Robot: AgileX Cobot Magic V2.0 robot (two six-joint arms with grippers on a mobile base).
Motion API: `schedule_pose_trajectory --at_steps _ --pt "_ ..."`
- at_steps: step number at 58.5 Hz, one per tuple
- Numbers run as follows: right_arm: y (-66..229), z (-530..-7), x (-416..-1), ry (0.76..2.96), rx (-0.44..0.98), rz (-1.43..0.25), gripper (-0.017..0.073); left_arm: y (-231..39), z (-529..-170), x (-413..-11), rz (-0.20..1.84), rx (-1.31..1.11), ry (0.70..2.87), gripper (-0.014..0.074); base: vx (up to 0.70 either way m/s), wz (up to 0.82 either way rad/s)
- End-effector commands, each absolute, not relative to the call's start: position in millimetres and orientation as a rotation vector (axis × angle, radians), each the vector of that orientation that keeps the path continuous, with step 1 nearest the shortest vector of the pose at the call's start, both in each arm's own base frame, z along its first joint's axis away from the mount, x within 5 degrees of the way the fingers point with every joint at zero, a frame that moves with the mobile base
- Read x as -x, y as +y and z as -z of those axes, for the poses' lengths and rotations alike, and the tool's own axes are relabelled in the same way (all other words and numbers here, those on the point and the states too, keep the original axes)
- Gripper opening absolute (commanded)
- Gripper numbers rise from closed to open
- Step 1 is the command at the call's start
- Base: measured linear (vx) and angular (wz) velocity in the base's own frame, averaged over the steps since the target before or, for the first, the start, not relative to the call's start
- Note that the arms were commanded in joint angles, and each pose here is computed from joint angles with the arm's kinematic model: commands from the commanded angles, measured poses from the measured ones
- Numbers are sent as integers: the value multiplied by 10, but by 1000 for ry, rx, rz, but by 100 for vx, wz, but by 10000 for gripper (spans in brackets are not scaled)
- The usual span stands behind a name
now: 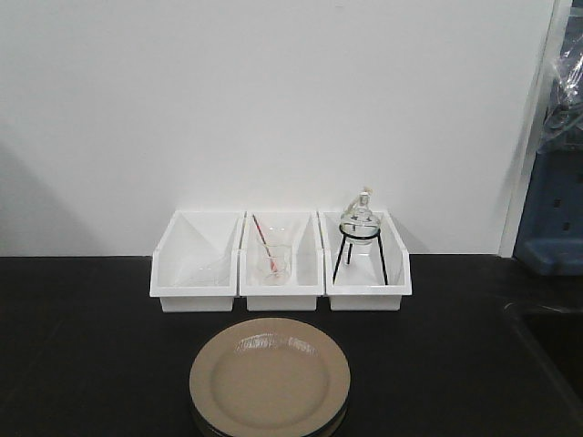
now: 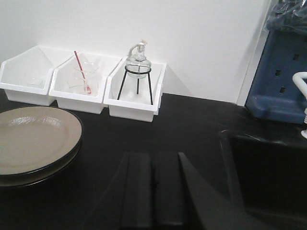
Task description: Arrange circular plates on left workspace
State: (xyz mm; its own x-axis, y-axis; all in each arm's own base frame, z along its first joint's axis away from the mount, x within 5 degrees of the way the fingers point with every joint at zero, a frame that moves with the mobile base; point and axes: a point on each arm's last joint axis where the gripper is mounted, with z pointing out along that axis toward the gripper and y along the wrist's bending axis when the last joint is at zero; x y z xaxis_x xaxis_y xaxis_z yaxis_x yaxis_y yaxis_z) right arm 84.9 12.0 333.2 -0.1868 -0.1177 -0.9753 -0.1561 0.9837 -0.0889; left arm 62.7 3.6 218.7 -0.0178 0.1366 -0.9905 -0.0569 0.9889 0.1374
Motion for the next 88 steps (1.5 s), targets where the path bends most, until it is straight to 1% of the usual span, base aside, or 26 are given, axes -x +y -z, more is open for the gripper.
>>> schedule_pose_trajectory --at_steps 1,5,74,79,88 --pt "112 -3488 -856 1662 188 -24 0 44 -2187 -588 -143 -23 1409 0 0 0" --pt "112 -3488 -856 1662 188 -24 0 45 -2105 -549 -124 -1 1374 0 0 0" --pt "111 -3479 -860 1661 193 -16 -1 43 -2108 -545 -129 -8 1390 0 0 0" --pt "100 -3370 -879 1643 177 -9 -1 43 -2108 -545 -129 -8 1390 0 0 0" --pt "74 -2926 -799 1573 60 -86 -1 43 -2108 -545 -129 -8 1390 0 0 0"
